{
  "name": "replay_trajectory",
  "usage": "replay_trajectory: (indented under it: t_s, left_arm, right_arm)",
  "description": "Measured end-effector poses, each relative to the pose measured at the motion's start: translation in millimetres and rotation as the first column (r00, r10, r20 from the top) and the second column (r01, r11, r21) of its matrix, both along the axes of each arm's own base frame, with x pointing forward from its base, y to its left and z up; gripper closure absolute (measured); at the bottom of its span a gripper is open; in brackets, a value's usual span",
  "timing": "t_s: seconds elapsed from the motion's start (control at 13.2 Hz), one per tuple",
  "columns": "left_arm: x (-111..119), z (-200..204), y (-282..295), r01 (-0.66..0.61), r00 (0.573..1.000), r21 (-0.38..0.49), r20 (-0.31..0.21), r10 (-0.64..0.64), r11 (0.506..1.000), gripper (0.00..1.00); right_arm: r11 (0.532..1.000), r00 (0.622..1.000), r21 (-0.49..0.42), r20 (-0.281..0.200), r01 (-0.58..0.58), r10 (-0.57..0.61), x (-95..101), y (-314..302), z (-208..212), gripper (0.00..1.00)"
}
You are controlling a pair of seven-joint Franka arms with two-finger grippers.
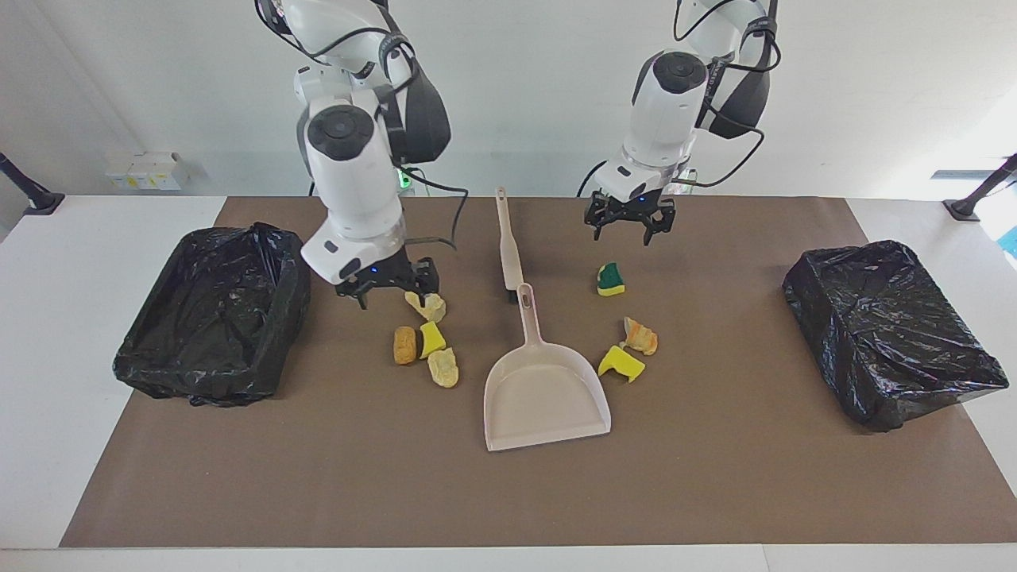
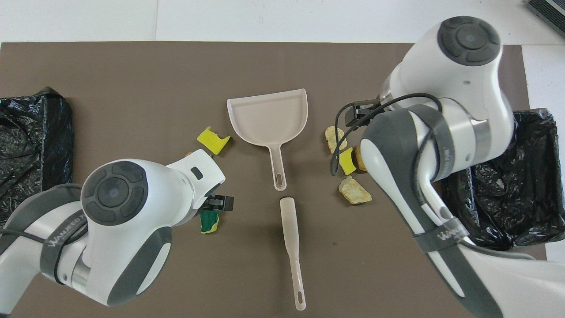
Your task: Sweep and dump trash in bin
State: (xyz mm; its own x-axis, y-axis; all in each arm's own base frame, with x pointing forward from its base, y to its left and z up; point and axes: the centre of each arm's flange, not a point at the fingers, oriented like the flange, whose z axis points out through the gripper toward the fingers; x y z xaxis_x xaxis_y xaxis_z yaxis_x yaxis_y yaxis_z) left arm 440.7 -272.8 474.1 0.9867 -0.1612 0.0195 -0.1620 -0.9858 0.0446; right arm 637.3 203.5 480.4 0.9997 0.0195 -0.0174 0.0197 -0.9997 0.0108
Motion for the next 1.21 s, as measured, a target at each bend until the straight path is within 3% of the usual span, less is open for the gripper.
replay_trajectory:
  t_s: [0.15,0.38,0.61,0.91,1.21]
  left_arm:
    - [-18.5,-16.9,-22.8,-0.024,0.999,-0.03,0.038,0.025,0.999,0.0]
    - [-64.6,-59.3,-65.0,-0.039,0.996,-0.076,0.074,0.045,0.996,0.0]
    - [-101.9,-74.5,-93.4,-0.021,0.997,-0.082,0.066,0.026,0.996,0.0]
    - [-170.1,-95.6,-136.4,-0.001,0.999,-0.081,0.044,0.004,0.997,0.0]
    - [-191.3,-116.8,-153.4,0.011,0.999,-0.075,0.045,-0.008,0.997,0.0]
  right_arm:
    - [0.999,1.0,0.038,-0.029,-0.004,0.005,0.6,24.9,-20.0,0.0]
    - [0.996,0.997,0.077,-0.066,-0.035,0.04,-8.7,56.7,-33.4,0.0]
    - [0.992,0.988,0.08,-0.105,-0.103,0.111,-27.7,109.3,-60.5,0.0]
    - [0.987,0.983,0.084,-0.108,-0.14,0.149,-43.3,162.9,-101.3,0.0]
    - [0.983,0.98,0.087,-0.099,-0.162,0.17,-51.3,183.2,-114.0,0.02]
